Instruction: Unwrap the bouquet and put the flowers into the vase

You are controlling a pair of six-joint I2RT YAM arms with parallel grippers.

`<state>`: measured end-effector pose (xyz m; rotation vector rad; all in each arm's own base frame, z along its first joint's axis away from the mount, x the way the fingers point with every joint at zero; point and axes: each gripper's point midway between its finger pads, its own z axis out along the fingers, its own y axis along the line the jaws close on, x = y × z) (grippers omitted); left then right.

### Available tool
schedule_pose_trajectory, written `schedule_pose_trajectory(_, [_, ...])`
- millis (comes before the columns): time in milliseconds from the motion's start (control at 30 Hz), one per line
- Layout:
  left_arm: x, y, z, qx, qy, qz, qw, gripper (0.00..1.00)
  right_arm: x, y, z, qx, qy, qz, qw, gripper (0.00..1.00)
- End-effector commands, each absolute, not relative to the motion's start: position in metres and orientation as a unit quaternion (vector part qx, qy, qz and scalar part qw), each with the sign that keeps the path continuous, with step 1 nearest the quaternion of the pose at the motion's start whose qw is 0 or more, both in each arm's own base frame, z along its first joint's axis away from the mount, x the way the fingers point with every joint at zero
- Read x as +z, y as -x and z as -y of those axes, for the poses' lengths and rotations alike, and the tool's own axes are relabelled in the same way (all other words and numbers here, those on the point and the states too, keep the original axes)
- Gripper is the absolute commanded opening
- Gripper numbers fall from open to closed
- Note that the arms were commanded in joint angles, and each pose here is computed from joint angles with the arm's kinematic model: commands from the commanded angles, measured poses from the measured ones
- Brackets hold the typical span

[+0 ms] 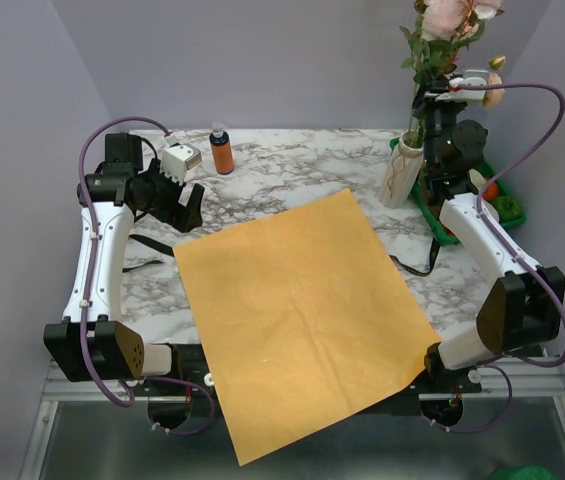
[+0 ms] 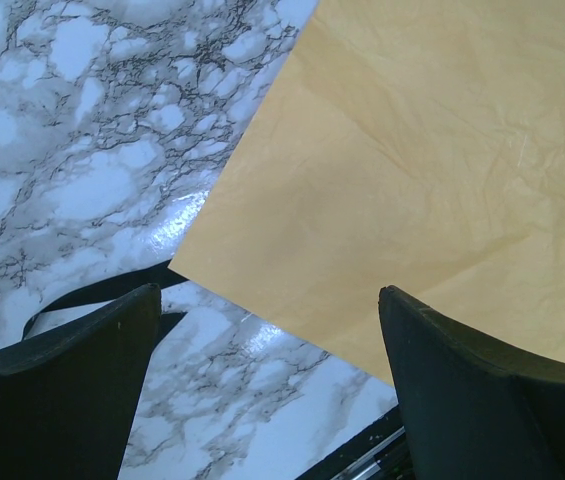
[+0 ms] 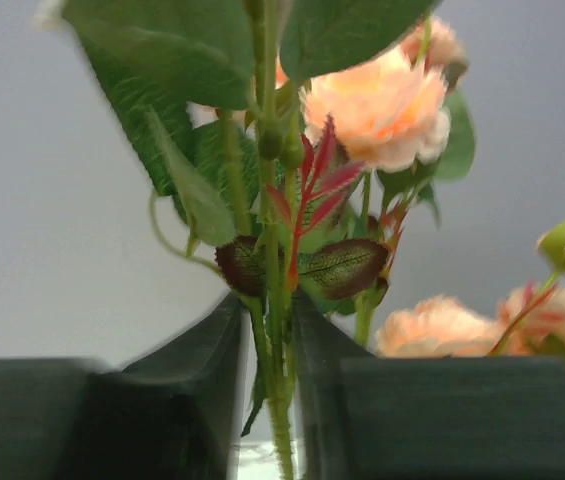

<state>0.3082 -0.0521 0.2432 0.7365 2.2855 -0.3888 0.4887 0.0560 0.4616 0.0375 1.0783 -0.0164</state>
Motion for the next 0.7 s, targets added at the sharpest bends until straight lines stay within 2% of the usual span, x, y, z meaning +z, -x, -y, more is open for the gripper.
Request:
schedule_pose_trajectory(0, [0.259,-0.307,0.055,-0.149,-0.288,-0.869,0.374,0.99,0.436,-0.483,-0.048,-0.014,-0.031,-0.546,0.837,0.67])
schedule_pose_trajectory(67, [0.261,-0.305,0.055,-0.15,-0.287,-0.867,0.378,0.99,0.435,-0.471,-0.045,-0.012,-0.038,-0.554,0.832,0.74])
schedule_pose_trajectory(333, [0.275,-0.296,0.058,-0.151,-0.288,-0.86,0.394,0.99,0.426,-0.423,-0.041,0.015,-0.066,-0.595,0.801,0.93])
schedule_pose_trajectory(367, [0.277,-0.294,0.058,-0.151,-0.286,-0.859,0.397,0.99,0.423,-0.417,-0.046,0.021,-0.062,-0.602,0.796,0.98])
schedule_pose_trajectory(500, [0.282,-0.289,0.062,-0.157,-0.281,-0.855,0.407,0.99,0.42,-0.38,-0.06,0.059,-0.059,-0.637,0.766,1.0])
schedule_pose_trajectory(667, [0.281,-0.291,0.061,-0.157,-0.26,-0.857,0.416,0.99,0.371,-0.345,-0.094,0.126,-0.001,-0.716,0.687,1.0])
